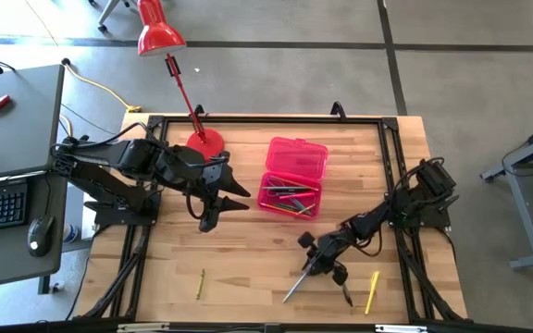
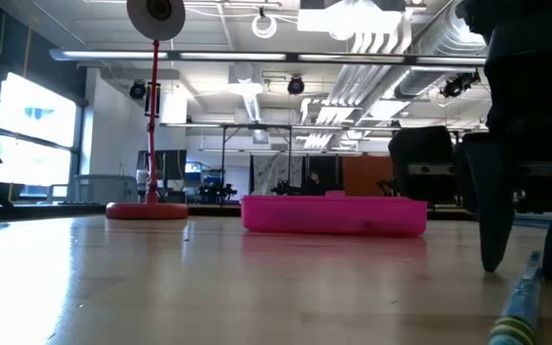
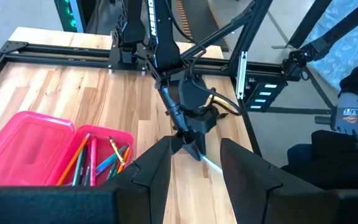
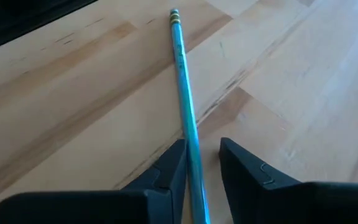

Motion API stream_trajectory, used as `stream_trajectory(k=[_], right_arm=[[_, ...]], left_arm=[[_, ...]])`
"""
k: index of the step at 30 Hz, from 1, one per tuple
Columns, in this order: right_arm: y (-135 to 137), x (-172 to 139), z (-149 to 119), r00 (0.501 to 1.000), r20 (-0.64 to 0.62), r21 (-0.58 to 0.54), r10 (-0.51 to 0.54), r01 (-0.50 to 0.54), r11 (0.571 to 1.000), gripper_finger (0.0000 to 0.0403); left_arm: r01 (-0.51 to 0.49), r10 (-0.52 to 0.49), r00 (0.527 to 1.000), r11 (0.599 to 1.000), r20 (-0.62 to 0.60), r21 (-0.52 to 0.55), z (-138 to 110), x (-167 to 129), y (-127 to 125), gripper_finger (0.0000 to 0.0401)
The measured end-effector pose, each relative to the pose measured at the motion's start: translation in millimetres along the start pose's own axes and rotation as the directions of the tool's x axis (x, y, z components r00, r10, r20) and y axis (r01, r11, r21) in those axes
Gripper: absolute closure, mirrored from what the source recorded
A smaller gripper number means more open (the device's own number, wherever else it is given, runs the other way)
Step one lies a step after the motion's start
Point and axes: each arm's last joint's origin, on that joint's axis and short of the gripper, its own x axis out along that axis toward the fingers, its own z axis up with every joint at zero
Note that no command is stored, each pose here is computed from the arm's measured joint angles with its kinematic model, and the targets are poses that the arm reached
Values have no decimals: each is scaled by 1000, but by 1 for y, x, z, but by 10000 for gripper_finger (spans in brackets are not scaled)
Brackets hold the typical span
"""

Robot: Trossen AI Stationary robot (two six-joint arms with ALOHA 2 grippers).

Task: Pick & place school supplies into a supply box
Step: Put the light blue pencil into the red supply box

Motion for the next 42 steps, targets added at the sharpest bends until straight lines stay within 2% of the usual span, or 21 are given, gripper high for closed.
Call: stream_trajectory(k=[9,14,18,22,24,26,29,31,33,35,37,39,42], right_arm=[[-3,-4,-7,999,32,8,13,-13,1000,395],[-5,-4,2,992,127,-12,-8,9,1000,394],[-9,-7,14,966,254,-30,-49,59,998,399],[-25,-14,30,942,271,-1,-195,203,979,399],[-37,-19,31,930,182,14,-319,322,947,400],[-50,-25,30,885,43,28,-464,463,886,400],[-69,-39,34,742,-122,90,-659,670,737,401],[-78,-48,34,645,-206,149,-736,764,628,401],[-85,-55,36,591,-243,230,-769,805,546,402],[-91,-60,35,601,-255,300,-757,794,530,402],[-94,-61,32,637,-266,364,-724,762,536,402],[-94,-60,25,666,-311,387,-678,740,550,402],[-91,-61,16,663,-390,382,-639,748,543,402]], left_arm=[[0,0,1000,1000,0,0,0,0,0,229],[-6,6,1000,1000,2,0,0,0,0,229],[-15,15,1000,1000,4,0,0,0,0,229],[-15,15,1000,1000,4,0,0,0,0,229],[-15,15,1000,1000,4,-1,0,0,0,229],[-15,15,1000,1000,4,0,0,0,0,229],[-15,15,1000,1000,4,-2,0,0,0,229],[-14,15,1000,1000,4,-4,0,0,0,229],[-15,15,1000,1000,4,-4,0,0,0,229],[-14,14,1000,1000,4,-4,0,0,0,229],[-14,14,1000,1000,4,-4,0,0,0,229],[-15,15,1000,1000,3,-4,0,0,1,229],[-18,18,1000,1000,-14,-12,-2,0,1,229]])
